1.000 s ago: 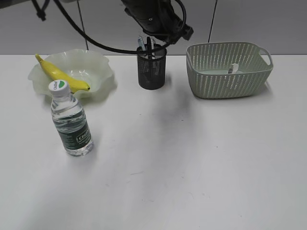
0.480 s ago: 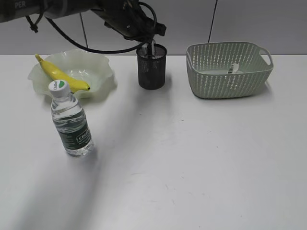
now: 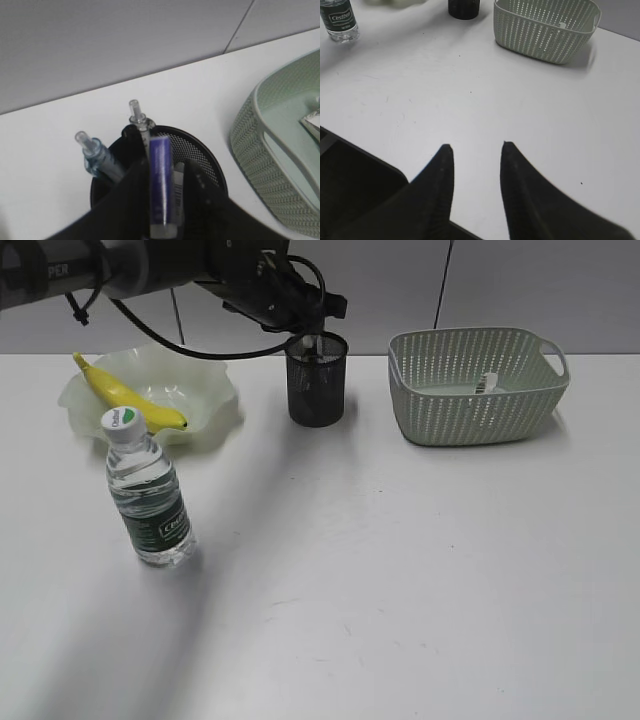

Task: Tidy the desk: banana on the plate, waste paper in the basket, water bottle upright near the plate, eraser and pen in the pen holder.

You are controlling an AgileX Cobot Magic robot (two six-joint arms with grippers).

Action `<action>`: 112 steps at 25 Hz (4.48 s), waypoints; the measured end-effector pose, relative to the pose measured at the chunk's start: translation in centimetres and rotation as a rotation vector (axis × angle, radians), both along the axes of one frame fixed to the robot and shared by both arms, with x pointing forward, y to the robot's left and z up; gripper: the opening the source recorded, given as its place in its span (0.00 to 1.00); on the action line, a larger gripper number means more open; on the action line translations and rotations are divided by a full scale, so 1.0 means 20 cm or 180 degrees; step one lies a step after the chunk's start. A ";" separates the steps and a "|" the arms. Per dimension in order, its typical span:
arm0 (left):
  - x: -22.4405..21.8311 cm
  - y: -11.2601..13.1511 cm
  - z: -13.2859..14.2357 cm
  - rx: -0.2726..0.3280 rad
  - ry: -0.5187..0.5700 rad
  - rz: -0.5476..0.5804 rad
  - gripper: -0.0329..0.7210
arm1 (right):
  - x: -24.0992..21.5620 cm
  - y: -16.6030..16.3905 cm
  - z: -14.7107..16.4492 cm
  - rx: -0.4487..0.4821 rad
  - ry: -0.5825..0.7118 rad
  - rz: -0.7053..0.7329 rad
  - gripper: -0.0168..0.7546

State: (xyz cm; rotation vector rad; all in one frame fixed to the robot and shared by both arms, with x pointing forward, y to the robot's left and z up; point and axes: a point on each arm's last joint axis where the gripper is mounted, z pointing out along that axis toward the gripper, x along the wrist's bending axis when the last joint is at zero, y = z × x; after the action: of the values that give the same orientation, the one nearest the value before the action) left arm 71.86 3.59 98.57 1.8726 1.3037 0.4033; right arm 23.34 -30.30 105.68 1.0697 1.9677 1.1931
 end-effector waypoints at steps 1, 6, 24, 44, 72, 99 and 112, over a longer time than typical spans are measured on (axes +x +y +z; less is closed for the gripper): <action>0.00 0.00 0.00 -0.0014 -0.0021 0.0004 0.28 | 0.00 0.00 0.00 0.0000 0.0000 0.0000 0.37; 0.00 0.00 0.01 -0.0033 -0.0046 0.0010 0.49 | 0.00 0.00 0.00 0.0000 0.0000 0.0000 0.37; -0.33 0.22 0.64 0.0664 0.0272 -0.0133 0.54 | 0.00 0.00 0.00 0.0000 0.0000 0.0000 0.37; -1.14 0.68 1.09 0.0856 0.0418 0.0032 0.47 | 0.00 0.00 0.00 0.0000 0.0000 0.0000 0.37; -2.43 1.37 0.39 0.0077 -0.0960 0.0127 0.44 | 0.00 0.00 0.00 0.0003 0.0002 -0.0002 0.37; -2.44 1.36 0.39 0.0209 -0.0948 0.0943 0.43 | 0.00 0.01 0.00 0.0003 0.0001 -0.1043 0.37; -2.45 1.36 0.39 0.0277 -0.0936 0.1384 0.43 | 0.00 0.01 0.00 0.0003 0.0001 -0.1501 0.37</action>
State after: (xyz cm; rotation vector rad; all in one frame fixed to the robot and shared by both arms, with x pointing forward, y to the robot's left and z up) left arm 22.87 30.73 106.33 1.5155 1.4992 0.9373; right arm 23.26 -30.02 105.68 1.4320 1.5874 0.9320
